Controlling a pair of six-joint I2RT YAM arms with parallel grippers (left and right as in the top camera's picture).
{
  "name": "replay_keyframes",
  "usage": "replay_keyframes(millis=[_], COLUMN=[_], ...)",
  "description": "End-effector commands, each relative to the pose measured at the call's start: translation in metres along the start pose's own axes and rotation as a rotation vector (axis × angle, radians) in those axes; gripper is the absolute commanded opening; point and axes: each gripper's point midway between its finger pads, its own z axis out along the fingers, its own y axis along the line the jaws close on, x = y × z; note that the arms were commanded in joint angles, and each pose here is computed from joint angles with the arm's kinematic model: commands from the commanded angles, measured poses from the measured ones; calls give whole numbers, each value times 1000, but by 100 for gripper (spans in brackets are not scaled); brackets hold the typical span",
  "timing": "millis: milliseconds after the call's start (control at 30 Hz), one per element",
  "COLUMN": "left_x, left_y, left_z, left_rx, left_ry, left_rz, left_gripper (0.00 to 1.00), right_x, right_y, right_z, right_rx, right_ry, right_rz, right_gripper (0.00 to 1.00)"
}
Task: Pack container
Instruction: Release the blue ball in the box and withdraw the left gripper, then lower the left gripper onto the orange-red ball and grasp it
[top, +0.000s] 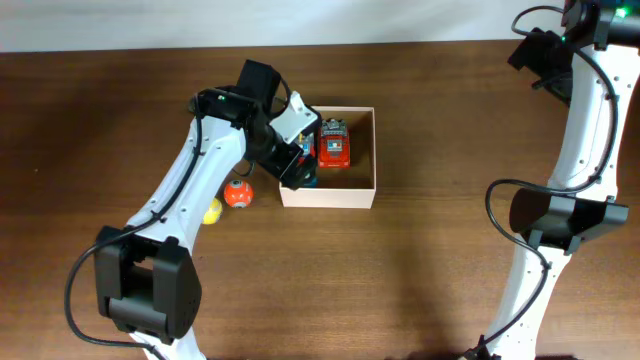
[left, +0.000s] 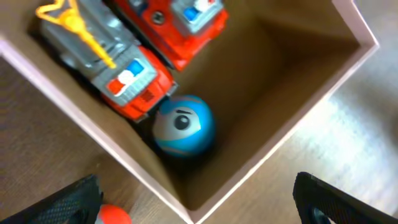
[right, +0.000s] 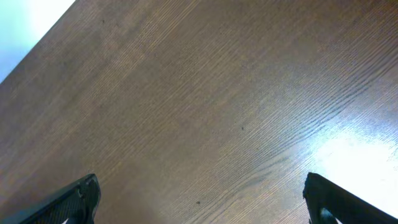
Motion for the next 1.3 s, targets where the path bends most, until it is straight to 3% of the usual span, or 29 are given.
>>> replay_keyframes(millis=[0,200,333,600,1267], left_x=[-2,17,43,94,117], left_y=[28,82,98,104,108], left_z=[-26,-65,-66,-31,31], left_rx=[-109,-276,-315,-382,-323], left_ry=[-50,-111,-51,140,257], left_rz=[-156,-473,-596,-688,-717], left_gripper=[100,100,100,99,99], right_x=[-3,-3,-3,-3,-3], right_y=[-1,-1,-1,-1,-1], right_z=[-15,-15,-15,-15,-15], right_rx=[-16,-16,-16,-16,-16], right_ry=[-30,-30,-30,-30,-30], right_rz=[17,17,17,17,17], right_gripper=[99,99,99,99,99])
